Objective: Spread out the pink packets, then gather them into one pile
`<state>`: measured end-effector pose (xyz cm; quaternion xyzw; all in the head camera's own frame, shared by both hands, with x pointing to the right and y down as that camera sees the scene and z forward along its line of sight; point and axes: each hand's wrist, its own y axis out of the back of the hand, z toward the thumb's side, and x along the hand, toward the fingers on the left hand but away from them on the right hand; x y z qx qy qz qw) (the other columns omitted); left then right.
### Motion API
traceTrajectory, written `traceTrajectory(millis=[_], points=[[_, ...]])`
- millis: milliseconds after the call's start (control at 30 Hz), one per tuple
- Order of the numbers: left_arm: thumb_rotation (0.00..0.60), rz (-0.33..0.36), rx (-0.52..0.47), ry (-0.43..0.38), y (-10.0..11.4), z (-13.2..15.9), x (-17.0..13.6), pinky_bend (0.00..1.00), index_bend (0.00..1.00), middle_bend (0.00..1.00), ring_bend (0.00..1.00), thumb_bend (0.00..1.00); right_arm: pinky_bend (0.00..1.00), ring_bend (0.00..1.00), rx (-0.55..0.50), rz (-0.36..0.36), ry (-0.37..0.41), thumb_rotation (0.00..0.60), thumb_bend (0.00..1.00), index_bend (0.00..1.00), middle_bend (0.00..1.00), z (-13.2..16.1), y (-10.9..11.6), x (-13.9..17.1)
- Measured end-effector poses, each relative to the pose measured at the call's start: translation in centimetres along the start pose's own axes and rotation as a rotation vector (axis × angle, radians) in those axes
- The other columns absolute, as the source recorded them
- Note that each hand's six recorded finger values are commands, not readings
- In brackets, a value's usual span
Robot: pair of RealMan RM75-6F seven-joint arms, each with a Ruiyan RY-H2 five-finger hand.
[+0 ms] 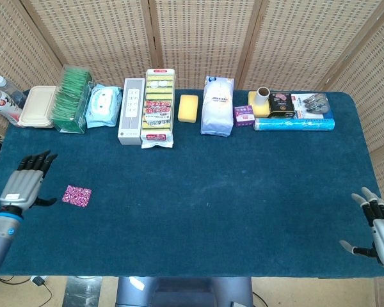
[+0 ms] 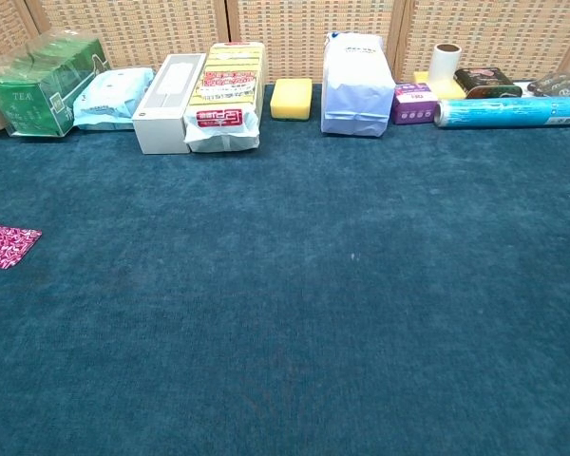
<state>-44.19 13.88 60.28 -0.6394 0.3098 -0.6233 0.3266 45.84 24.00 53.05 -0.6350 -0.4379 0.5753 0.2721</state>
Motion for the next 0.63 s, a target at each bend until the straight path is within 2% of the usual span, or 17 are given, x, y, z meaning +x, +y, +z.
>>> traceTrajectory(millis=[100, 233, 300, 400, 500, 633], points=[[0.600, 0.109, -0.033, -0.006, 1.1, -0.8, -3.1, 0.00, 0.00, 0.00, 0.00, 0.10, 0.00, 0.00, 0.024, -0.022, 0.018, 0.600, 0.00, 0.07, 0.00, 0.2, 0.1, -0.2], [0.600, 0.215, -0.098, -0.005, 1.5, -1.7, -8.2, 0.00, 0.00, 0.00, 0.00, 0.10, 0.00, 0.00, 0.059, -0.070, 0.035, 0.600, 0.00, 0.07, 0.00, 0.5, 0.2, -0.5], [0.600, 0.231, -0.128, -0.006, 1.1, -1.9, -10.8, 0.00, 0.00, 0.00, 0.00, 0.09, 0.00, 0.00, 0.067, -0.083, 0.040, 0.600, 0.00, 0.07, 0.00, 0.6, 0.3, -0.6], [0.600, 0.248, -0.145, -0.010, 1.2, -2.1, -12.8, 0.00, 0.00, 0.00, 0.00, 0.09, 0.00, 0.00, 0.076, -0.097, 0.041, 0.600, 0.00, 0.07, 0.00, 0.6, 0.5, -0.6], [0.600, 0.243, -0.157, 0.014, 1.1, -2.6, -13.9, 0.00, 0.00, 0.00, 0.00, 0.09, 0.00, 0.00, 0.079, -0.119, 0.039, 0.600, 0.00, 0.07, 0.00, 0.6, 0.7, -0.5], [0.600, 0.228, -0.163, 0.029, 1.0, -3.0, -13.9, 0.00, 0.00, 0.00, 0.00, 0.09, 0.00, 0.00, 0.096, -0.170, 0.032, 0.600, 0.00, 0.07, 0.00, 0.6, 1.2, -0.5]])
